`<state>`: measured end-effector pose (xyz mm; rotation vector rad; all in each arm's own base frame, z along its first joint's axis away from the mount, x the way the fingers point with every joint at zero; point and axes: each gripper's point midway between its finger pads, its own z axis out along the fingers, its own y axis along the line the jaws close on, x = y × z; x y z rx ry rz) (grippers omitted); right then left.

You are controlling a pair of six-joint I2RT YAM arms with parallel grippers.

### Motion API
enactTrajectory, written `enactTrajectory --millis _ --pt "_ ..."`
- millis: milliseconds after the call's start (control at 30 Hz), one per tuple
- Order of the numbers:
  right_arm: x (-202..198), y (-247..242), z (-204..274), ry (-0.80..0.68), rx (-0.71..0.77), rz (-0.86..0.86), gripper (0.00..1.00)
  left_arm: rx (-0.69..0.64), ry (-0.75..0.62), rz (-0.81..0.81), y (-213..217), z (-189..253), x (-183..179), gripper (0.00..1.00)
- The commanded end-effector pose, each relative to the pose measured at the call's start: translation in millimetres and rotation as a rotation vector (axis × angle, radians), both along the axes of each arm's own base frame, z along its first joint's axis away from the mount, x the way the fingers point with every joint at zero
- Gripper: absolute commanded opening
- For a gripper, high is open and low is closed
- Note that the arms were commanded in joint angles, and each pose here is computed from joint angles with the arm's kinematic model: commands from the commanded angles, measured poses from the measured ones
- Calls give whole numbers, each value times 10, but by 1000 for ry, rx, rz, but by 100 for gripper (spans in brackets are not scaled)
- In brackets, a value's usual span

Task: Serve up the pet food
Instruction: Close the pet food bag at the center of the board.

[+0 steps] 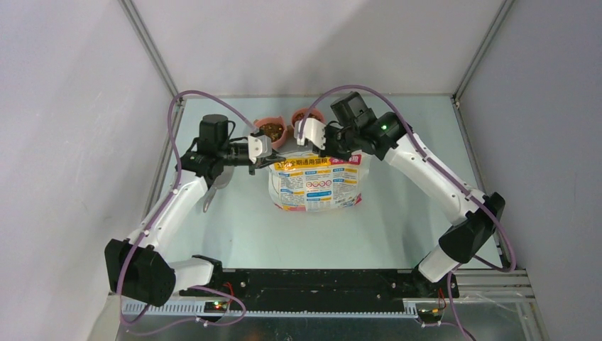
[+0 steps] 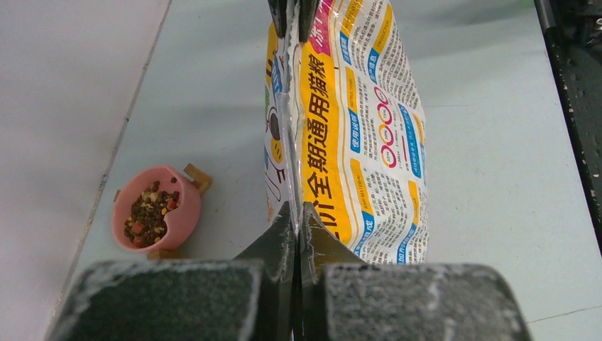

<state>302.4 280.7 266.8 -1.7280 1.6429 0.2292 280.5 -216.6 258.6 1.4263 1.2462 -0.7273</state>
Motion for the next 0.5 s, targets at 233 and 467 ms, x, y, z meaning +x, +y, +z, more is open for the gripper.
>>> enactTrajectory --millis 233,467 --pt "-34 -407 205 37 -10 -49 0 -8 -64 -4 7 195 37 0" --pt "34 -454 243 38 2 -104 8 2 -64 0 26 186 23 0"
